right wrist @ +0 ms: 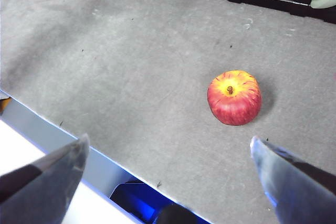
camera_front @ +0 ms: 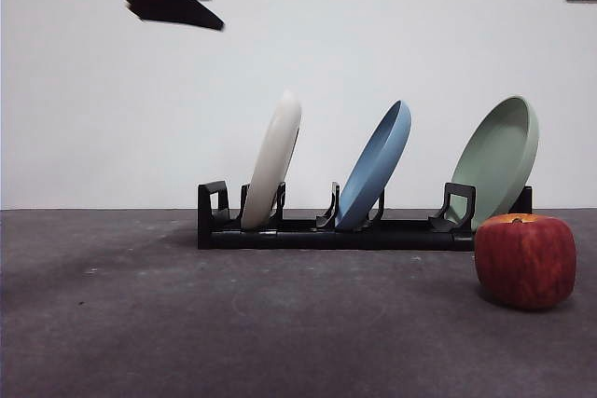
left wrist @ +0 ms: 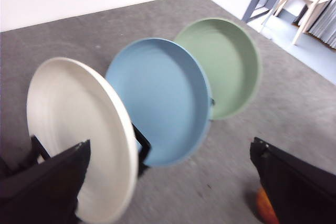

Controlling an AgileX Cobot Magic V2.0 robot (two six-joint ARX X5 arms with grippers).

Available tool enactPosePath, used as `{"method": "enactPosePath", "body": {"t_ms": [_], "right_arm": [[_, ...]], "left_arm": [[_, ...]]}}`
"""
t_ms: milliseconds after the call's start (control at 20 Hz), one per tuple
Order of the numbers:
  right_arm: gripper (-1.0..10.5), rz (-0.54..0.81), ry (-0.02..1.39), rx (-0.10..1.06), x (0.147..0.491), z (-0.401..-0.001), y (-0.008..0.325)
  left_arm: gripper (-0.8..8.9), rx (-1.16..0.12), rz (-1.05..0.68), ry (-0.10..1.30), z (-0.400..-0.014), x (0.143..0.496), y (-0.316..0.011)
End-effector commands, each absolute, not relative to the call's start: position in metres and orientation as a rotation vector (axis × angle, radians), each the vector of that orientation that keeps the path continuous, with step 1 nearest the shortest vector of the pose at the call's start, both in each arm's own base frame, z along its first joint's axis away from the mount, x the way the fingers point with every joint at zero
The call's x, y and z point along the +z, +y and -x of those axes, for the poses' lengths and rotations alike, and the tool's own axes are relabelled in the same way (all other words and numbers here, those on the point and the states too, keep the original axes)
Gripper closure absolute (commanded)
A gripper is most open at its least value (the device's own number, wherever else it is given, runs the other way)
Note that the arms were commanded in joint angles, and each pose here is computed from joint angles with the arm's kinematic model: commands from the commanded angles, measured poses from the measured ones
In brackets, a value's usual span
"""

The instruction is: Take the yellow plate from the plate rack,put the plate on the table,take the apple from the table,put the apple in the plate

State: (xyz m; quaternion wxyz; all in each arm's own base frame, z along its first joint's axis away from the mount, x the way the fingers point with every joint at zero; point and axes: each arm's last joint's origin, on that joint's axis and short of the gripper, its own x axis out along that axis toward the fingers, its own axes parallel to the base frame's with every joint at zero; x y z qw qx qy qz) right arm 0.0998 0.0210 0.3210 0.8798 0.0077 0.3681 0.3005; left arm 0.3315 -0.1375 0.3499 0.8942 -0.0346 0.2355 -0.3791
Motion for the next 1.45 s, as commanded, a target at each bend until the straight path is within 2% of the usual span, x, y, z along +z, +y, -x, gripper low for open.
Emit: {"method": "enactPosePath", "body": {"t_ms": [50, 250, 500, 550, 650, 900, 1050, 1250, 1450], "right_arm": [[3.2, -0.022, 0.765, 0.623, 0.322, -0.100, 0.021], [3.2, -0.029, 0.766, 0.620, 0.322, -0.100, 0.021], [3.2, -0.029, 0.766, 0.620, 0.322, -0.100, 0.021], [3.2, -0.029, 0.766, 0.620, 0.322, -0.100, 0.021], [3.2, -0.029, 0.766, 0.620, 0.322, -0.100, 0.021], [3.2, -0.029, 0.767, 0.621, 0.322, -0.100, 0.021], [3.2, -0.031, 0.766, 0.625, 0.322, -0.100, 0.021], [3.2, -0.031, 0.766, 0.625, 0.322, -0.100, 0.021], [3.2, -0.031, 0.766, 0.625, 0.322, -0.100, 0.021]], "left_arm": [[2.52, -0.758, 0.056, 0.498, -0.356, 0.339, -0.152], [2.52, -0.741, 0.053, 0.542, -0.389, 0.313, -0.174], [2.54, -0.696, 0.077, 0.632, -0.405, 0.276, -0.185], [2.93, -0.697, 0.081, 0.641, -0.405, 0.273, -0.187], [4.80, -0.698, 0.079, 0.645, -0.405, 0.272, -0.188], [6.84, -0.698, 0.081, 0.684, -0.403, 0.269, -0.187], [6.99, -0.727, 0.090, 0.700, -0.402, 0.269, -0.188], [8.24, -0.747, 0.099, 0.704, -0.402, 0.269, -0.188], [8.22, -0.797, 0.116, 0.709, -0.401, 0.269, -0.189]]}}
